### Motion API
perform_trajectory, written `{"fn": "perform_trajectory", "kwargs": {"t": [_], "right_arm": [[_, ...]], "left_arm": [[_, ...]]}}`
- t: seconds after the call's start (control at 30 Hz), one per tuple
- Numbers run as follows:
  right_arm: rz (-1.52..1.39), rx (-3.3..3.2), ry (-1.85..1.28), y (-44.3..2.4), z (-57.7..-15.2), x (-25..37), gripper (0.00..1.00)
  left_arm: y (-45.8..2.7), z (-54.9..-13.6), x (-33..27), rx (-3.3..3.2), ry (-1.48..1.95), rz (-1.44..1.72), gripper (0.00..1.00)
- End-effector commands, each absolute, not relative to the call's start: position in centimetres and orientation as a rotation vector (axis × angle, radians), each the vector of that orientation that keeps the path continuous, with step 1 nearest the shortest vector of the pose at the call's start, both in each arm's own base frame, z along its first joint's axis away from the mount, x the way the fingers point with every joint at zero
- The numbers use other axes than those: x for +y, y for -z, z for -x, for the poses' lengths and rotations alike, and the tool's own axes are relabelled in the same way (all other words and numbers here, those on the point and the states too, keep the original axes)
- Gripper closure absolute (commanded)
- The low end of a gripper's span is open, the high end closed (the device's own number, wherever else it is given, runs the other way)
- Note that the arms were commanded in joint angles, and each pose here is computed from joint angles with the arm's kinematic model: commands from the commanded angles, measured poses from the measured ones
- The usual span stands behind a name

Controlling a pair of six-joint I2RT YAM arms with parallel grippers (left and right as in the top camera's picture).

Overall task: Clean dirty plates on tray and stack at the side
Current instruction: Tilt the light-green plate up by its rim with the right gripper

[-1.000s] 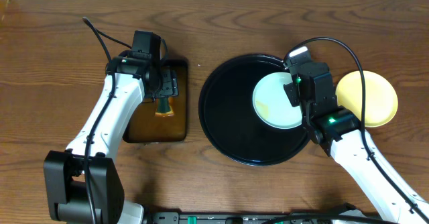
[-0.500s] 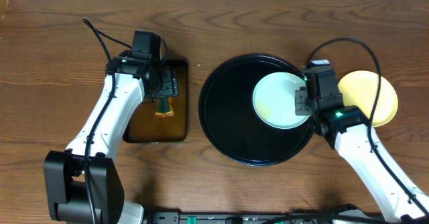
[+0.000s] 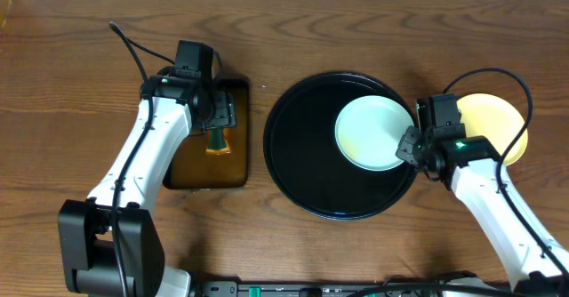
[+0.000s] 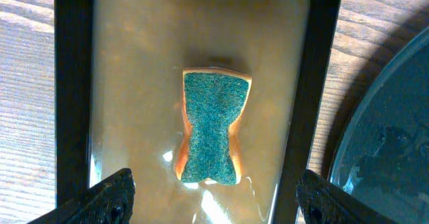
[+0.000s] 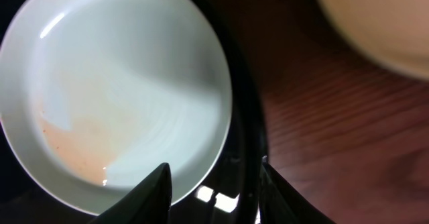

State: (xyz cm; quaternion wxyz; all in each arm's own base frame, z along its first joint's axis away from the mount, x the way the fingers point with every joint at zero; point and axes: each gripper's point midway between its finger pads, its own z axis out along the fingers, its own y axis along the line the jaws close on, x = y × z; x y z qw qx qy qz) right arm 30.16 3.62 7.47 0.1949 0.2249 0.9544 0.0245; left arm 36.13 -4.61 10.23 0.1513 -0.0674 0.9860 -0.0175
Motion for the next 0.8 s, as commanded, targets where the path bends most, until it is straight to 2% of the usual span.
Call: {"fn": "perform_trajectory", "kwargs": {"t": [0.0,0.3,0.77], "right_arm": [[-0.786,2.703,-0.163,-6.5,-29.9,4.5,0.63],[-0.956,2.780,-0.132,-3.5,-28.8,4.7,0.64],[-1.020,2.802,-0.106,-1.0,-29.2,4.8,0.64]], "left_arm": [[-10.7,-36.5,-4.4,2.814,0.040,0.195,0.21],[-10.7,-36.6,-4.5,2.813,0.041,0.195,0.22],[-10.7,-36.6,-4.5,2.813,0.041,0.195,0.22]]}}
